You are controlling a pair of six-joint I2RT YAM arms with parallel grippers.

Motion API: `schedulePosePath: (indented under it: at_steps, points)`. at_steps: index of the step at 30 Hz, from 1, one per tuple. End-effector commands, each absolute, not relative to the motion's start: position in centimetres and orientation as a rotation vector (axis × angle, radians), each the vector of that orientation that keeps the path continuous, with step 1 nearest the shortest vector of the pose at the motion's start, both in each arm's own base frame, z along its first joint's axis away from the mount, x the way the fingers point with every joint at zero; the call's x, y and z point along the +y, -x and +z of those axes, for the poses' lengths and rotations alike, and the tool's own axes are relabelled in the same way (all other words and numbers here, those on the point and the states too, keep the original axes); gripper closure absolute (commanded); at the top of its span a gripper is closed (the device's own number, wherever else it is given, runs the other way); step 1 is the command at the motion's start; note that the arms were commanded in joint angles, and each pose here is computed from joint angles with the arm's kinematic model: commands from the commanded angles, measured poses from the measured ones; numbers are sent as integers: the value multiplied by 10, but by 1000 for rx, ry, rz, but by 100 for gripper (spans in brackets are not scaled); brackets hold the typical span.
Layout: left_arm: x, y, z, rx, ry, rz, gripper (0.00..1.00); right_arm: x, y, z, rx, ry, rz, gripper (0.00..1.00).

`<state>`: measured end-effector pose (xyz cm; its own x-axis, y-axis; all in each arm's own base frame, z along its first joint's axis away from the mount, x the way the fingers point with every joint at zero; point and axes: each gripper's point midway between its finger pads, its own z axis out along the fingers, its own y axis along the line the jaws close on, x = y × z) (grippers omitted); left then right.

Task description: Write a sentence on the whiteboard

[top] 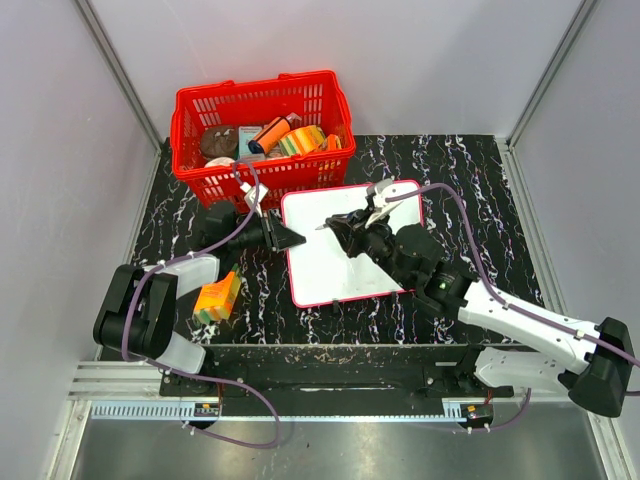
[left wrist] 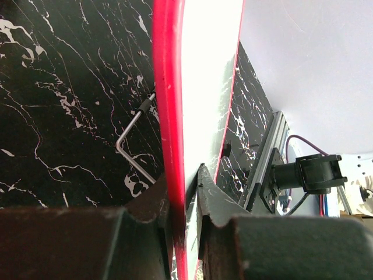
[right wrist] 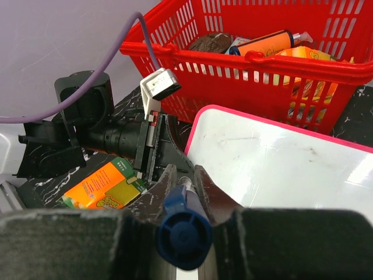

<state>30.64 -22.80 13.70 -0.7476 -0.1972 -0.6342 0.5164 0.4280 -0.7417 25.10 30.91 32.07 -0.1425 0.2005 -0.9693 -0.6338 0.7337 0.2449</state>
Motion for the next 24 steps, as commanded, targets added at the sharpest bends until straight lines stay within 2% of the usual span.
schedulePosePath:
  at_steps: [1, 18, 24]
  points:
    - [-211, -313, 85, 2132, -281, -1118, 100, 301, -248, 347, 1449, 353, 744, 100]
    - [-209, -314, 84, 2139, -272, -1106, 100, 301, -248, 329, 1501, 376, 725, 100]
    - [-210, -314, 84, 2142, -272, -1103, 100, 269, -277, 324, 1558, 347, 706, 100]
